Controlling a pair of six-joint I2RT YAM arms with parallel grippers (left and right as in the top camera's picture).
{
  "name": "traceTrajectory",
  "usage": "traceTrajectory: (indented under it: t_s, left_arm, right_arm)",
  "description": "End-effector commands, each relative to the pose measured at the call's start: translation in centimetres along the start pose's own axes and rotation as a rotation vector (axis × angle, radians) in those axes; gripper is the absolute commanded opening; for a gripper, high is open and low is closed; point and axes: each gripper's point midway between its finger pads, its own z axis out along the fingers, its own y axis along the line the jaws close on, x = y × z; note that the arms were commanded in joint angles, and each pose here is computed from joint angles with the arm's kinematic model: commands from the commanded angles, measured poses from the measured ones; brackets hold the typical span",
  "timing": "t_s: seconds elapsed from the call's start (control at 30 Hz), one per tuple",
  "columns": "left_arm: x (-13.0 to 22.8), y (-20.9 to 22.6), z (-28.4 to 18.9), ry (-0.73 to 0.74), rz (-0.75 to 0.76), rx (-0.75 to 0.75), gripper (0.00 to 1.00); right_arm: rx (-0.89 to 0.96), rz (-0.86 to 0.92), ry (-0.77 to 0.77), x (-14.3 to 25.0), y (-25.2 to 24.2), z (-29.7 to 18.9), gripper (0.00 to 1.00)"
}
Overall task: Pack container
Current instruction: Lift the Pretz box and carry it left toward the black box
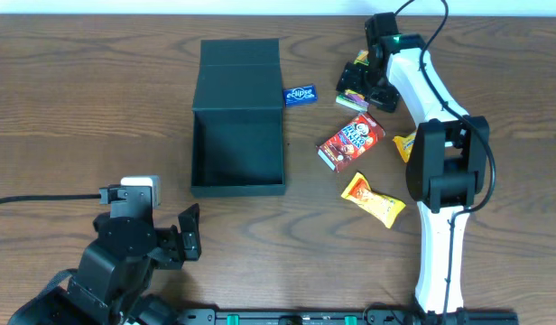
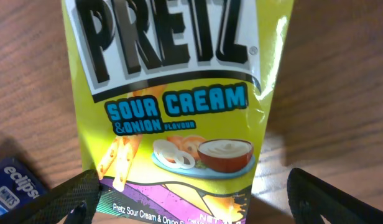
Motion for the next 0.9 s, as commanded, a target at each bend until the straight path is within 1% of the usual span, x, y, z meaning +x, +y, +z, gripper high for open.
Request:
traceTrajectory:
  t_s: [0.0,0.37,0.67,0.87]
  left_arm:
    - [-0.1,0.0,-0.2,-0.004,-0.013,0.001,0.95]
    - [-0.1,0.0,-0.2,-0.004,-0.013,0.001,0.95]
    - [-0.1,0.0,-0.2,-0.004,-0.013,0.001,0.95]
    - [-0.1,0.0,-0.2,-0.004,-0.013,0.001,0.95]
  right_arm:
    - [0.027,-0.006,0.018,0.4,0.1,0.7,0.99]
    - [-0.021,-0.018,-0.054,-1.8,2.3,-3.0,0.99]
    - [-0.019,-0.029,-0.061,-1.8,2.6,-2.5,0.99]
    - [0.005,-0.032,-0.021,-1.0,2.3,-0.7,0.99]
